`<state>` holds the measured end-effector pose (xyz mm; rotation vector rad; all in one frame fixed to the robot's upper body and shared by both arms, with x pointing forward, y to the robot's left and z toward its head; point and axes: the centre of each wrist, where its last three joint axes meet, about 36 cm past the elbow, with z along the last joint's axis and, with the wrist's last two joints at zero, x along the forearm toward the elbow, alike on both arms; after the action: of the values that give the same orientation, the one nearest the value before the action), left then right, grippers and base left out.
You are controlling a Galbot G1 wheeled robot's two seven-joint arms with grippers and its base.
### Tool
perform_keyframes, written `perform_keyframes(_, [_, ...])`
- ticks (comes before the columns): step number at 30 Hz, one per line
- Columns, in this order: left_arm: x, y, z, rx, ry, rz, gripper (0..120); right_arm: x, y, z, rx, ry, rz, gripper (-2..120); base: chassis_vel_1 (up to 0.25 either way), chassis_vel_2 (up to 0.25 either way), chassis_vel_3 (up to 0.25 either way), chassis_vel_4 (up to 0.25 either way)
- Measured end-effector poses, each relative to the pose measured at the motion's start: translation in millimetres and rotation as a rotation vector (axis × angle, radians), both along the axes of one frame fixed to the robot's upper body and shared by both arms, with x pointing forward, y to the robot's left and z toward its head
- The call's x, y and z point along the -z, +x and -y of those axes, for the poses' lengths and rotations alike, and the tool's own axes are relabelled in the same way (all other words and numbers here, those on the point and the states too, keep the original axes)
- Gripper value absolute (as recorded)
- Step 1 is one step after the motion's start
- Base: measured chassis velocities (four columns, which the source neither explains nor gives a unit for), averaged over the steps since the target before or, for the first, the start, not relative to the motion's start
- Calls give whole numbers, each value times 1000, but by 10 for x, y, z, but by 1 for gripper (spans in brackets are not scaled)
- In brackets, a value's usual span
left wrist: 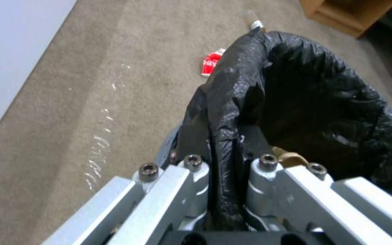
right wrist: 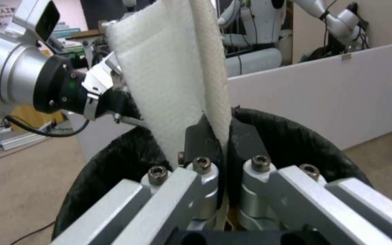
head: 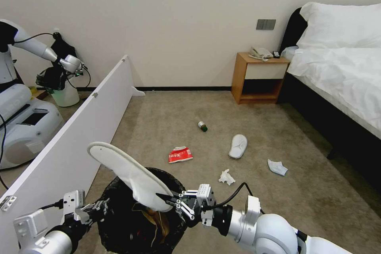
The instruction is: Pick up the trash bin, then pick up the garbage from the floor and place it into the trash bin.
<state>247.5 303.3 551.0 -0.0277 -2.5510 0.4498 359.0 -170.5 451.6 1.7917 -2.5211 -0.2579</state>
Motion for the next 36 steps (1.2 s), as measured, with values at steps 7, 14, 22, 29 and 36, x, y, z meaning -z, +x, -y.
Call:
perform_keyframes(7, [-4,-1,-8,-2,3,1,5,21,-9,22,8,-12,-6,1,0,0,0,0])
perform_keyframes(14, [1,-3,-3,-4,-2,1,5,61,-22,37,24,-28,-7,1,0,0,0,0])
perform_keyframes(22, [-8,-1,-13,-6,0,4,5,61,-36,48,30,-35,-6,24,0,0,0,0])
perform_keyframes(29, [-9,0,-13,-6,0,5,5,82,-63,51,29,-41,-5,51,0,0,0,0])
perform_keyframes(36, [-9,0,-13,-7,-1,5,5,71,-75,52,28,-39,-3,76,0,0,0,0])
